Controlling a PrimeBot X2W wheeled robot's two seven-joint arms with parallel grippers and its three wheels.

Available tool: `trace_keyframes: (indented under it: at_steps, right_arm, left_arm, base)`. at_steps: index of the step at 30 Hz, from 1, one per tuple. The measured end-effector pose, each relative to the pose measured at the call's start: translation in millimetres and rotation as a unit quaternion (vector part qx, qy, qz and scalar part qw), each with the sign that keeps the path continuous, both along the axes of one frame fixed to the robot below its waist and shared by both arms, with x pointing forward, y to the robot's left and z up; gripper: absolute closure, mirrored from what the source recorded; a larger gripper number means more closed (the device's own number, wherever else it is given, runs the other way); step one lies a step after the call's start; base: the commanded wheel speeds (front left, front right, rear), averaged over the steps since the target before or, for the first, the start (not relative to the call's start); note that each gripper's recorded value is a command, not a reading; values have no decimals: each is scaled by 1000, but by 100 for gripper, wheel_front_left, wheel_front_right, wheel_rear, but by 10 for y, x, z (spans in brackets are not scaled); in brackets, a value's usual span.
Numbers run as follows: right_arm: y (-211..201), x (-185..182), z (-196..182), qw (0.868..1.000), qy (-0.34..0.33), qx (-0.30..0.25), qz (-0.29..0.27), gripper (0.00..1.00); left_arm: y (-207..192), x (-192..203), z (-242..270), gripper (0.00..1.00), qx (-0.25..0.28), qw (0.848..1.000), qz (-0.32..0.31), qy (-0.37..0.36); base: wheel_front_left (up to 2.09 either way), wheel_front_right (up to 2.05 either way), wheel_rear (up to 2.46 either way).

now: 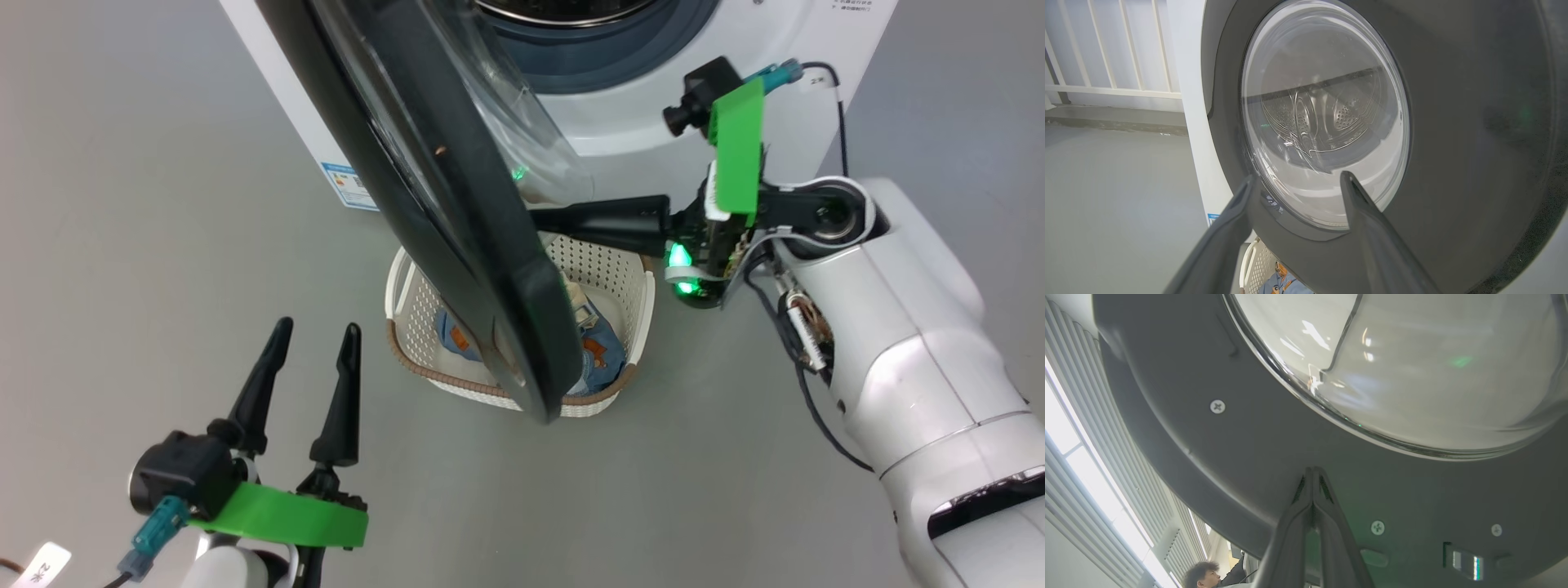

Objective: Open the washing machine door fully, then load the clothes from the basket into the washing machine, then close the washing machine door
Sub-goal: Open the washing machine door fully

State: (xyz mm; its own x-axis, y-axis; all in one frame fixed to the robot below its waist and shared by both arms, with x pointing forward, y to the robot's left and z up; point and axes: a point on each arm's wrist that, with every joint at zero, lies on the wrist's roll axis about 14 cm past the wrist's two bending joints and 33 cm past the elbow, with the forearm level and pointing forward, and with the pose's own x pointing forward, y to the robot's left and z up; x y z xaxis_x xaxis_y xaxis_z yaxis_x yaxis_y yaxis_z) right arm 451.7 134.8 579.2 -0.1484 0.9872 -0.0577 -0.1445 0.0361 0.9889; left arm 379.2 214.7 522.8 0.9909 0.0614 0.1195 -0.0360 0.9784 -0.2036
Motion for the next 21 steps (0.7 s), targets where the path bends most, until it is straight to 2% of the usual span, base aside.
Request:
trace_keyframes:
  at_steps: [21]
  right_arm:
    - [383,-502,-80,999,22,9,35,100]
  left_arm:
    - [106,-74,-7,0,2,1000,18,2]
  base:
    - [0,0,0]
